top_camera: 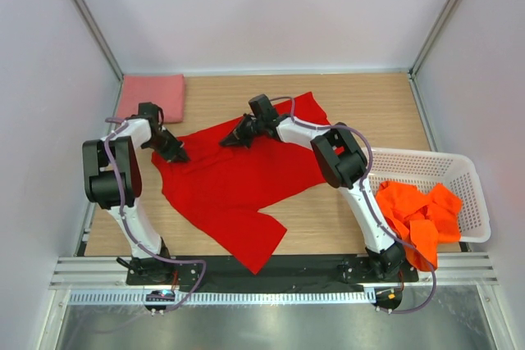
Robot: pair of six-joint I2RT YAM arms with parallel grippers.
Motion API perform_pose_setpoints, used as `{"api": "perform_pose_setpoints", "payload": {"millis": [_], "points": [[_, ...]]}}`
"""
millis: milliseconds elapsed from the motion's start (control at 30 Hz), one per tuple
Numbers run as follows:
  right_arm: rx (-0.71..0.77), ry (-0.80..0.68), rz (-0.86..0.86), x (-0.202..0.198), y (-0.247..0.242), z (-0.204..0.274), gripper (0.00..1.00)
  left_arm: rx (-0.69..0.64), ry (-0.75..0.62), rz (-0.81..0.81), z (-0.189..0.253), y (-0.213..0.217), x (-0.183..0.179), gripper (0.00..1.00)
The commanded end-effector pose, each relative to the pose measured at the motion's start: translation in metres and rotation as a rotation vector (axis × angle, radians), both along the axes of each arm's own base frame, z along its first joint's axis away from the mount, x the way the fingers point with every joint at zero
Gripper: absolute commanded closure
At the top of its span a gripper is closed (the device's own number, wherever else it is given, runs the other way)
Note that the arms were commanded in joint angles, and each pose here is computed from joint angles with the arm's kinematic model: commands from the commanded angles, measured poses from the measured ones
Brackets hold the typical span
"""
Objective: Fold and stack the t-shirts
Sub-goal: Fold the tshirt
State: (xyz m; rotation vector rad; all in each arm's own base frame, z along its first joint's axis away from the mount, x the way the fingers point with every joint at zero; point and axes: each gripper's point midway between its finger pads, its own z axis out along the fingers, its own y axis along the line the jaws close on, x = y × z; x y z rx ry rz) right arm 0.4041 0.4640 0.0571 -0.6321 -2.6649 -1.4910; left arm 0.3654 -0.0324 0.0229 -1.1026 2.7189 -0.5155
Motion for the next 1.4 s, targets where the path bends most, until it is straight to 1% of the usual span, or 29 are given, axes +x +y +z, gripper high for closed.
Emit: {"api": "perform_pose_setpoints", "payload": {"millis": [0, 233, 267, 367, 400, 433, 467, 533, 567, 633, 833, 867, 967, 1033, 1133, 1233, 1300, 1367], "points": [[0.032, -0.04, 0.029, 0.003, 0.005, 0.017, 0.99, -0.013, -0.091, -0.001, 0.024, -0.004, 0.019, 0.91], [0.012, -0.045, 0.04, 0.001, 0.002, 0.015, 0.98, -0.011, -0.101, -0.004, 0.034, -0.005, 0.016, 0.91], [0.013, -0.045, 0.041, 0.001, 0.002, 0.015, 0.98, -0.014, -0.101, -0.002, 0.034, -0.005, 0.015, 0.86], [0.009, -0.04, 0.041, 0.0, 0.002, 0.013, 0.99, -0.017, -0.1, -0.006, 0.035, -0.006, 0.016, 0.77], [0.011, -0.043, 0.041, 0.0, 0.002, 0.015, 0.98, -0.018, -0.098, -0.008, 0.033, -0.006, 0.016, 0.77], [0.011, -0.043, 0.04, 0.001, 0.002, 0.015, 0.99, -0.018, -0.098, -0.009, 0.033, -0.006, 0.016, 0.78], [0.011, -0.044, 0.042, 0.001, 0.002, 0.015, 0.98, -0.018, -0.098, -0.008, 0.033, -0.006, 0.017, 0.83], [0.011, -0.04, 0.044, -0.001, 0.002, 0.015, 0.99, -0.017, -0.1, -0.012, 0.032, -0.006, 0.017, 0.88], [0.011, -0.042, 0.042, -0.001, 0.002, 0.015, 0.99, -0.015, -0.1, -0.013, 0.032, -0.006, 0.017, 0.95], [0.011, -0.039, 0.043, -0.001, 0.001, 0.015, 0.99, -0.013, -0.102, -0.014, 0.032, -0.006, 0.018, 1.0], [0.01, -0.039, 0.048, -0.002, 0.001, 0.014, 0.99, -0.012, -0.107, -0.009, 0.036, -0.005, 0.018, 0.99], [0.008, -0.041, 0.05, -0.003, 0.001, 0.015, 0.98, -0.011, -0.105, -0.009, 0.038, -0.005, 0.016, 0.94], [0.009, -0.042, 0.05, -0.003, 0.001, 0.015, 0.99, -0.009, -0.107, -0.011, 0.039, -0.006, 0.014, 0.86], [0.008, -0.038, 0.048, -0.003, 0.0, 0.014, 0.99, -0.009, -0.103, -0.013, 0.037, -0.006, 0.013, 0.87], [0.01, -0.041, 0.051, -0.003, 0.001, 0.015, 0.99, -0.011, -0.1, -0.018, 0.035, -0.006, 0.014, 0.97], [0.01, -0.039, 0.051, -0.003, 0.0, 0.014, 0.98, -0.012, -0.1, -0.018, 0.036, -0.006, 0.014, 0.98], [0.006, -0.035, 0.052, -0.005, 0.0, 0.011, 0.99, -0.014, -0.101, -0.014, 0.037, -0.006, 0.014, 0.93], [0.008, -0.038, 0.054, -0.005, -0.001, 0.012, 0.99, -0.01, -0.102, -0.014, 0.038, -0.006, 0.015, 0.81]]}}
